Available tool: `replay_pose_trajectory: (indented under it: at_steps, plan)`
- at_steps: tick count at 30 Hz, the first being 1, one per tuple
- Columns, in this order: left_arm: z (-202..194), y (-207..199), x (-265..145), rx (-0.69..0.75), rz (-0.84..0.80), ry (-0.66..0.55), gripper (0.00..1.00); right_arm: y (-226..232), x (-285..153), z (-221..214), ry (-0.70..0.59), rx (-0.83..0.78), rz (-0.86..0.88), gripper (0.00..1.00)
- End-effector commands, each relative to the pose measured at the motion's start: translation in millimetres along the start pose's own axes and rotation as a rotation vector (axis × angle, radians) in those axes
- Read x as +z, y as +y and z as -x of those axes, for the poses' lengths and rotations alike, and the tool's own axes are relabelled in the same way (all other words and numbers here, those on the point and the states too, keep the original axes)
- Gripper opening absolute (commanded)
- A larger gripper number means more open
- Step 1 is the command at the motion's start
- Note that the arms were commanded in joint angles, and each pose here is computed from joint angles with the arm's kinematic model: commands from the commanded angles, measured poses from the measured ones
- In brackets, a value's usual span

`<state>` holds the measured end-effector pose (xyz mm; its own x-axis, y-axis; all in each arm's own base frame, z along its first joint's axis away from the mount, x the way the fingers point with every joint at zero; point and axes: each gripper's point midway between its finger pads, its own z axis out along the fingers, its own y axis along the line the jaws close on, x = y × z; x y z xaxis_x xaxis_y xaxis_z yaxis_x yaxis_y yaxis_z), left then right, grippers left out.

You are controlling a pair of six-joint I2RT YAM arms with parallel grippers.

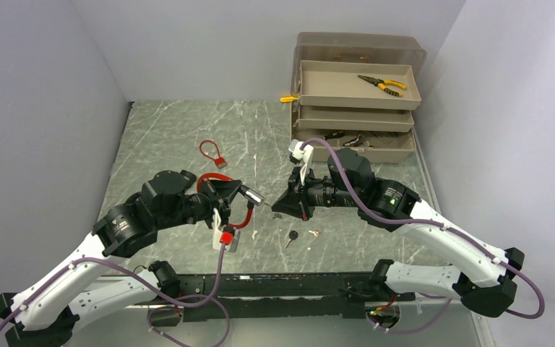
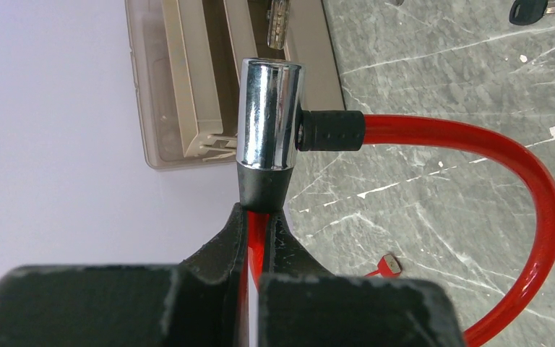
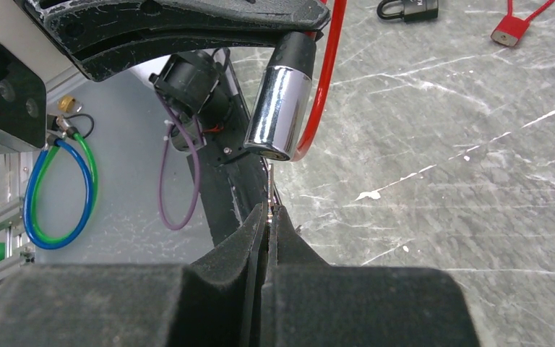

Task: Unlock with the key
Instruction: Unlock the lock.

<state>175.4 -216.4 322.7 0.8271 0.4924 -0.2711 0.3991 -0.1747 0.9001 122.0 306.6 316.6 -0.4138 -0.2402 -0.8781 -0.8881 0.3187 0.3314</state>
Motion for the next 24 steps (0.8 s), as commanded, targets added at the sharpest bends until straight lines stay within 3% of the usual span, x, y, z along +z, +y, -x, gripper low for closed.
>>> replay_pose_trajectory:
  at_steps: [1, 24]
  plan:
    - [5.8, 26.9, -3.3, 0.025, 0.095, -0.018, 0.0, 9.8, -6.9, 22.5, -0.059, -0.033, 0.029, 0.0]
    - [13.1, 27.6, -6.8, 0.031, 0.095, -0.052, 0.0, -1.8, 2.6, 25.4, -0.06, -0.051, -0.012, 0.0]
